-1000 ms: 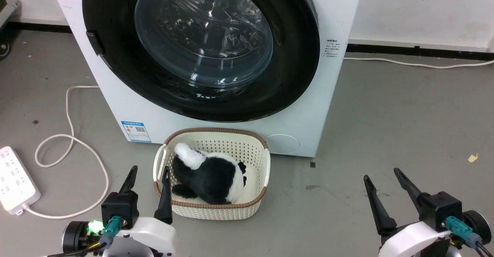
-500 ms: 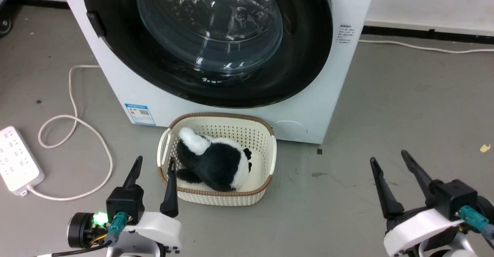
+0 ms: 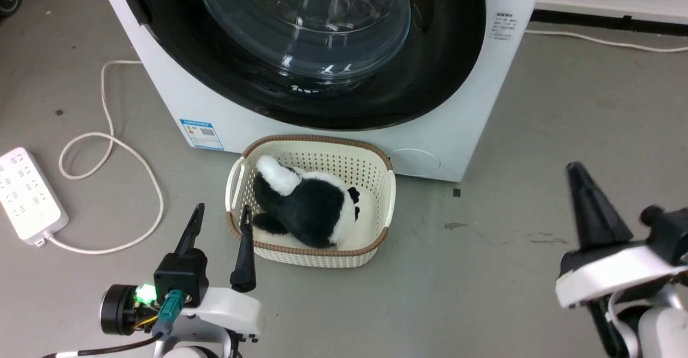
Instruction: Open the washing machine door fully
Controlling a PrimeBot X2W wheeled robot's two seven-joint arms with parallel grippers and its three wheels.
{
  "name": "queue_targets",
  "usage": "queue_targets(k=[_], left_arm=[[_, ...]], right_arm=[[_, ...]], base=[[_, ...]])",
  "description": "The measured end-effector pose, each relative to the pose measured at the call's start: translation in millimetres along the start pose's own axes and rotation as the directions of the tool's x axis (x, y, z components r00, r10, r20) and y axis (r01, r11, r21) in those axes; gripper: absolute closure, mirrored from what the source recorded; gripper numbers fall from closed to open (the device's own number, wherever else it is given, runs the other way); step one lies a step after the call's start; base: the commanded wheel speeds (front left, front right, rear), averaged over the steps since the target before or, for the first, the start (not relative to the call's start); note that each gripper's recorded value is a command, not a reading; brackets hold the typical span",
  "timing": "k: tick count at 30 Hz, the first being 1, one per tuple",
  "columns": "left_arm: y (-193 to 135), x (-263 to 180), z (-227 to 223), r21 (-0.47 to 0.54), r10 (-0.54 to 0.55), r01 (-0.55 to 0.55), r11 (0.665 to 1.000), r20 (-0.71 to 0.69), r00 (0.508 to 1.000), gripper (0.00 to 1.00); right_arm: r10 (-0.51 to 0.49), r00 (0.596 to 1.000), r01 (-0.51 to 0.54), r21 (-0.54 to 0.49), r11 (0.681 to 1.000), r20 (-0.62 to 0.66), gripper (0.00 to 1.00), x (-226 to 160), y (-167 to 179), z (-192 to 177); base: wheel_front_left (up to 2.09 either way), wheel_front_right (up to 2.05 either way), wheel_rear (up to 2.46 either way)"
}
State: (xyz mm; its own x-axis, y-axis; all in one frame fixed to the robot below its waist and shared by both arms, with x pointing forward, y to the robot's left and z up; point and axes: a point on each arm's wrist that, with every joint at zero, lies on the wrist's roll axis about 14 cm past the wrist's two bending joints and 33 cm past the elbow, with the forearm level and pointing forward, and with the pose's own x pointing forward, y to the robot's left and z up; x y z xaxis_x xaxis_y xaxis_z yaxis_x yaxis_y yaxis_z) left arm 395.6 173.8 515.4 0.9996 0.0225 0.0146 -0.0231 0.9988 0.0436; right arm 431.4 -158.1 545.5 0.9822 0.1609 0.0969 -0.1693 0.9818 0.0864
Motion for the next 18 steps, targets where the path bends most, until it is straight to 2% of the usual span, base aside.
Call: queue_targets(k=[12,18], left_arm=[[1.7,4.4,1.8,0.003,0.015,-0.015,1.0,0.022,1.0,0.0],[3.3,7.8,2.2,0.005,0.024,-0.024,1.0,0.032,0.999,0.0]], right_arm=[[0.009,0.998,-0.014,0.094,0.995,0.058,1.0,31.6,-2.1,19.5],[-0.018,0.998,0.003,0.242,0.97,0.058,1.0,51.5,-7.9,23.2]], base=[[0.0,0.0,0.0],[0.0,0.0,0.0]])
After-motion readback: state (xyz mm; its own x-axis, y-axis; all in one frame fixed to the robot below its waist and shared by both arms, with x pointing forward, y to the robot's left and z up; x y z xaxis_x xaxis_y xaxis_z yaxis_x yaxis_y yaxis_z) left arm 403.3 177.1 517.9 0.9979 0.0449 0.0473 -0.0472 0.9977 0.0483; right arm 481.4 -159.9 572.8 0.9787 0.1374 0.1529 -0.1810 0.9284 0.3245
